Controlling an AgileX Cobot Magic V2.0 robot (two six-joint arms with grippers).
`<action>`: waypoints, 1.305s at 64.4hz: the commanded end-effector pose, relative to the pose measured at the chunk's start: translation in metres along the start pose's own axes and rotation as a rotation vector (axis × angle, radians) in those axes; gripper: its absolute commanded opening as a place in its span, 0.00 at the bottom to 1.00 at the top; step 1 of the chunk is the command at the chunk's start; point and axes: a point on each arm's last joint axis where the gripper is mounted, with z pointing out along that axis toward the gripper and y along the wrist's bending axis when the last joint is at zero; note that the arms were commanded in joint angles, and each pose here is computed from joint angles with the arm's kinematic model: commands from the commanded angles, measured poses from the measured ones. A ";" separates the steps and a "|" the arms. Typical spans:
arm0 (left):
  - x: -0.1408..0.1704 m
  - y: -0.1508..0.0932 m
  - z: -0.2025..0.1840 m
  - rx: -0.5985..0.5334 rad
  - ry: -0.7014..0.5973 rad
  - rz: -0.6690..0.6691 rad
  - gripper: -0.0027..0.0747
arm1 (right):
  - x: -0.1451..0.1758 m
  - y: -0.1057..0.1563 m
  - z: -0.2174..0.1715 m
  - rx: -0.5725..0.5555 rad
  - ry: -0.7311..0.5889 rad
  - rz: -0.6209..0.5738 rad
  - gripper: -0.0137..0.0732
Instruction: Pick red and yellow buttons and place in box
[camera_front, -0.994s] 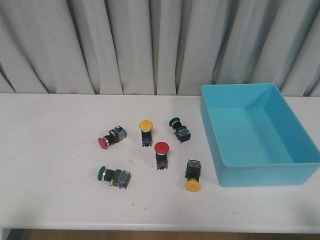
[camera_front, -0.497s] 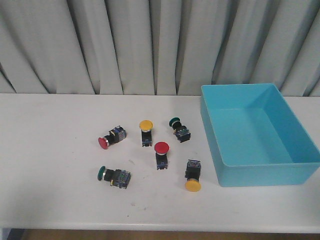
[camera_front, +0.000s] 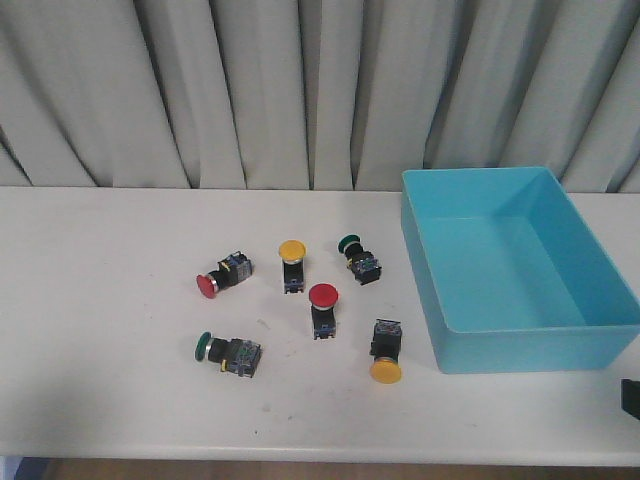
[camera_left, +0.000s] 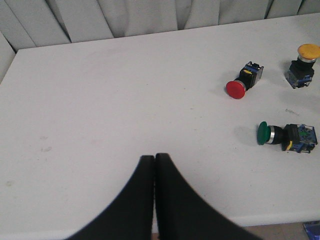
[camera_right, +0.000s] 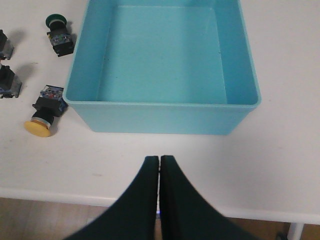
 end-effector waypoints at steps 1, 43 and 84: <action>-0.013 -0.001 -0.002 0.008 -0.086 -0.010 0.05 | -0.014 -0.001 -0.003 0.009 -0.077 -0.011 0.16; -0.033 -0.008 0.016 0.067 -0.027 0.068 0.79 | -0.014 -0.002 -0.003 0.012 -0.072 -0.016 0.78; -0.084 -0.142 0.134 0.574 0.196 0.765 0.79 | -0.013 -0.002 -0.003 0.012 -0.059 -0.016 0.78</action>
